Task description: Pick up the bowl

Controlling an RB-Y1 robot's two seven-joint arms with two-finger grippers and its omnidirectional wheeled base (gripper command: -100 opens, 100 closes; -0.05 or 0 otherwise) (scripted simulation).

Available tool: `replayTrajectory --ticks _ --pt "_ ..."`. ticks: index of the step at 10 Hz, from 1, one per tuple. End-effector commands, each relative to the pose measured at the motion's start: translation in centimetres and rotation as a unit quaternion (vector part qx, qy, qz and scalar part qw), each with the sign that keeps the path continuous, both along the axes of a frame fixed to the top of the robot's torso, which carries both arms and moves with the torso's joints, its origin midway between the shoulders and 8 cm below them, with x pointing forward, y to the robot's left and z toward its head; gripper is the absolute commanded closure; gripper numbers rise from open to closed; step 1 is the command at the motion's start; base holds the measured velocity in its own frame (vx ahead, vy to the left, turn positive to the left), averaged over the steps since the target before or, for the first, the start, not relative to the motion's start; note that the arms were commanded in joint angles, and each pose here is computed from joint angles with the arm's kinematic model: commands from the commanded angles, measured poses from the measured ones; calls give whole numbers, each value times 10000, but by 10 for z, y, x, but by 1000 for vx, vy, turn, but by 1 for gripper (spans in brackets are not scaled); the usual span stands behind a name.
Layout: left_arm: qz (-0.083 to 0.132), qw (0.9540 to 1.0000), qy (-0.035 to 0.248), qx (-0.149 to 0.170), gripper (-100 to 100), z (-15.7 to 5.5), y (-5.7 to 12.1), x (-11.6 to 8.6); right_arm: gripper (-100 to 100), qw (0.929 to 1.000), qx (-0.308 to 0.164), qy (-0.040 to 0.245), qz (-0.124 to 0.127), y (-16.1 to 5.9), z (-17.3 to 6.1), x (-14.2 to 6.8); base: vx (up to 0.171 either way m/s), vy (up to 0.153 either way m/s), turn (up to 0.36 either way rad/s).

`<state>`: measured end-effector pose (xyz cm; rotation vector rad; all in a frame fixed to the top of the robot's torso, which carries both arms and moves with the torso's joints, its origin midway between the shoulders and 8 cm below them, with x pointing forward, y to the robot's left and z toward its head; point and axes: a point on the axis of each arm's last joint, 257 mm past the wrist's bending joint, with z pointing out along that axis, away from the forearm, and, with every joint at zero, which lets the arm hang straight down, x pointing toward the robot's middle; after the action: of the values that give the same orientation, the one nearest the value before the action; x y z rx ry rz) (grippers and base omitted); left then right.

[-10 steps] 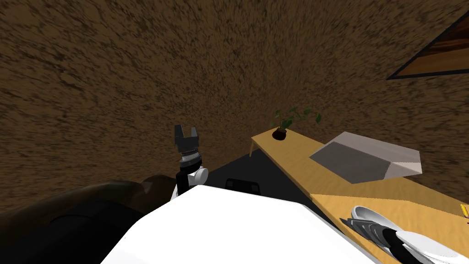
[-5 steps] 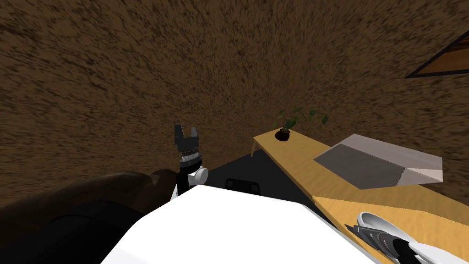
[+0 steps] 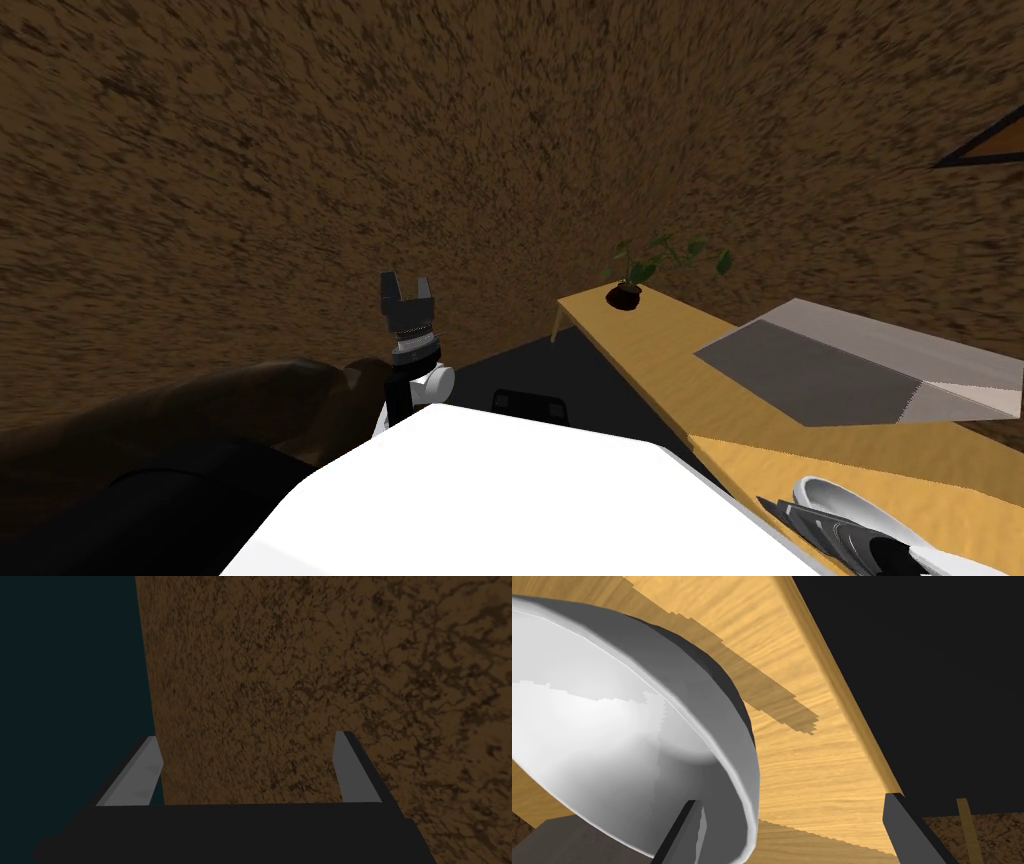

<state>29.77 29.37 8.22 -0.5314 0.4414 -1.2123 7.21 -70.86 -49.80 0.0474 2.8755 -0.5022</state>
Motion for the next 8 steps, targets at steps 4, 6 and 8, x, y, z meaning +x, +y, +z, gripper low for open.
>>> replayTrajectory --ticks 4,6,8 --pt "0 10000 0 0 0 0 0 0 -100 9996 -168 134 -171 -14 4 -31 -30 -2 130" --pt "0 10000 0 0 0 0 0 0 -100 9994 -132 22 -323 -14 5 -28 -3 0 -20" --pt "-1 10000 -1 0 0 0 0 0 -100 9987 -270 239 -358 -21 7 -56 -51 5 265"
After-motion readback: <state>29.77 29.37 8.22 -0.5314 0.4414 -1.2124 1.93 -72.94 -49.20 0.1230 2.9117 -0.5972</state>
